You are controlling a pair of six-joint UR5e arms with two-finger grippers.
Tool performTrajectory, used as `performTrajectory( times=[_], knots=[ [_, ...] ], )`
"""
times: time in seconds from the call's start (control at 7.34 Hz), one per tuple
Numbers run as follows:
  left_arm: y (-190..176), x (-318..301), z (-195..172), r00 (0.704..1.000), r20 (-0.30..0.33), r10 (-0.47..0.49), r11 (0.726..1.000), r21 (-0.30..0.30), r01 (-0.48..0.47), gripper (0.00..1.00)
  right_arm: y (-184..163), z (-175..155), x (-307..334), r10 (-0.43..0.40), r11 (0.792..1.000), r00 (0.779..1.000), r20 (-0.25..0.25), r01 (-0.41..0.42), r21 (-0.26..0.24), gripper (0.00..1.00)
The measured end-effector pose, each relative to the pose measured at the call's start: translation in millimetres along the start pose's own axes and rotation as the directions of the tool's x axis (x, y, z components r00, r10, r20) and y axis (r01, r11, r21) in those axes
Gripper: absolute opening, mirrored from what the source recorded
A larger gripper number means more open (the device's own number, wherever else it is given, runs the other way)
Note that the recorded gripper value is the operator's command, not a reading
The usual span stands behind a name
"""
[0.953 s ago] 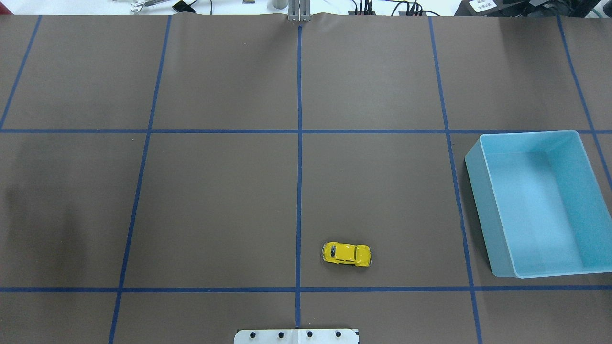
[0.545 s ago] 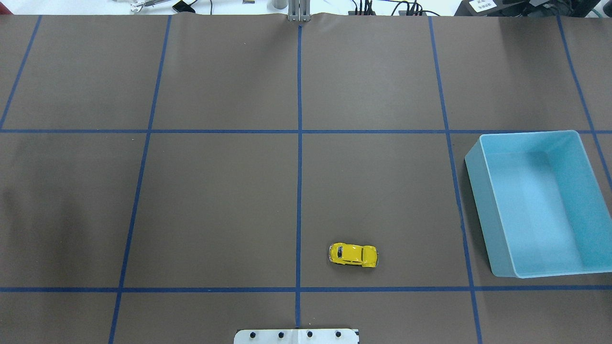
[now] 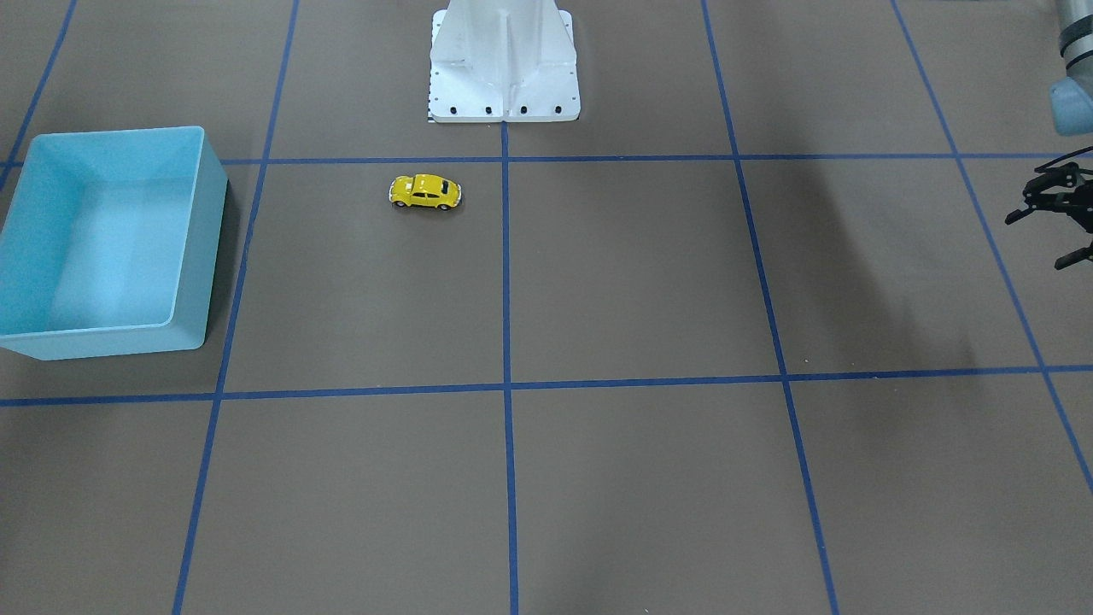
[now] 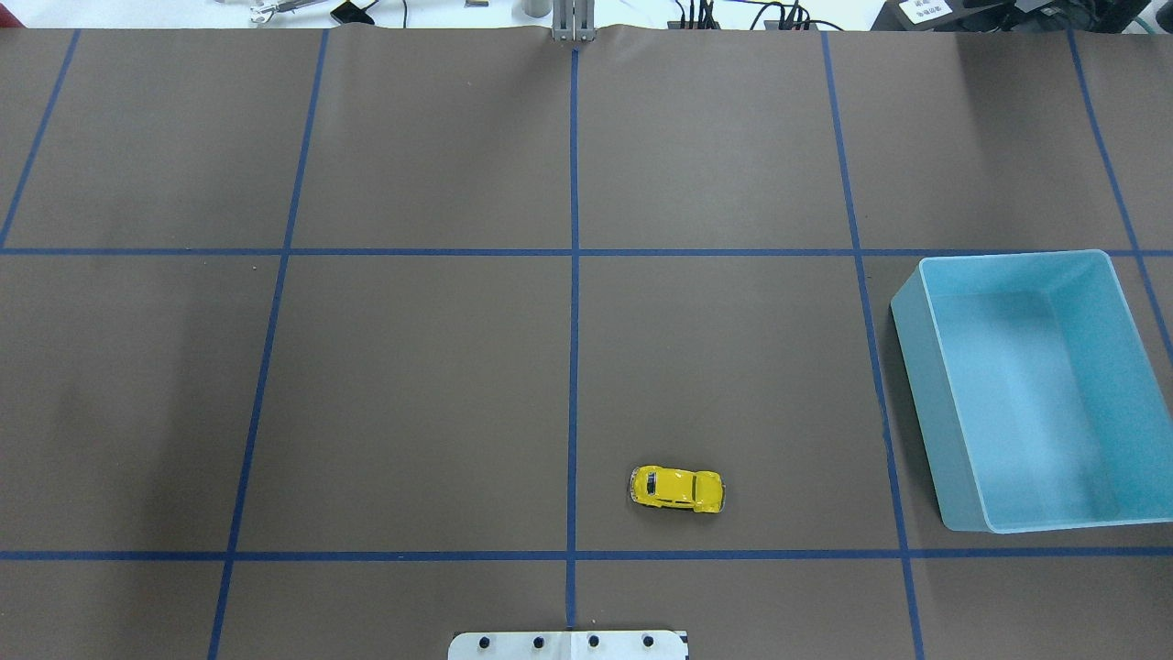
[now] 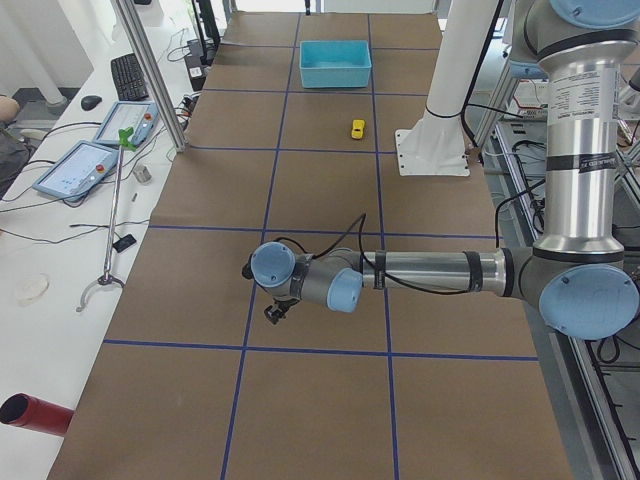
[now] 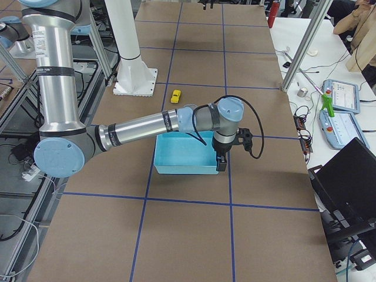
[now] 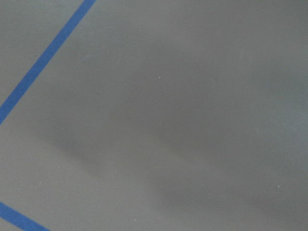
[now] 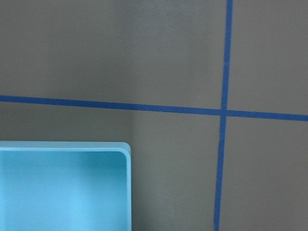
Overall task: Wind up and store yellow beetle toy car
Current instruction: 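Move the right gripper from beside the bin down over the car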
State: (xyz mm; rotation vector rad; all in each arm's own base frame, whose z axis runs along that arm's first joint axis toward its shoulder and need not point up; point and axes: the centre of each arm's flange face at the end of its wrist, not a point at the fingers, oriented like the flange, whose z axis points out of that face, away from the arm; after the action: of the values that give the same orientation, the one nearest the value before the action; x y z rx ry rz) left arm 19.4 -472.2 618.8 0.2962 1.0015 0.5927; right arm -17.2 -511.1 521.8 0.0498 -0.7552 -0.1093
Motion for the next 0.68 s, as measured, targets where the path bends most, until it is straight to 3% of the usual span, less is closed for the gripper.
performTrajectory(
  times=[0.27,0.68],
  knots=[
    [-11,20,-35,0.995,0.02,-0.1,0.994,-0.033,0.1,1.0,-2,-10,-53,-0.118,0.993,0.993,0.015,0.118,0.023,1.0],
    [3,10,-66,0.974,0.076,-0.214,0.975,-0.047,0.217,1.0,-19,-20,-139,-0.282,0.958,0.958,0.044,0.28,0.058,1.0]
  ],
)
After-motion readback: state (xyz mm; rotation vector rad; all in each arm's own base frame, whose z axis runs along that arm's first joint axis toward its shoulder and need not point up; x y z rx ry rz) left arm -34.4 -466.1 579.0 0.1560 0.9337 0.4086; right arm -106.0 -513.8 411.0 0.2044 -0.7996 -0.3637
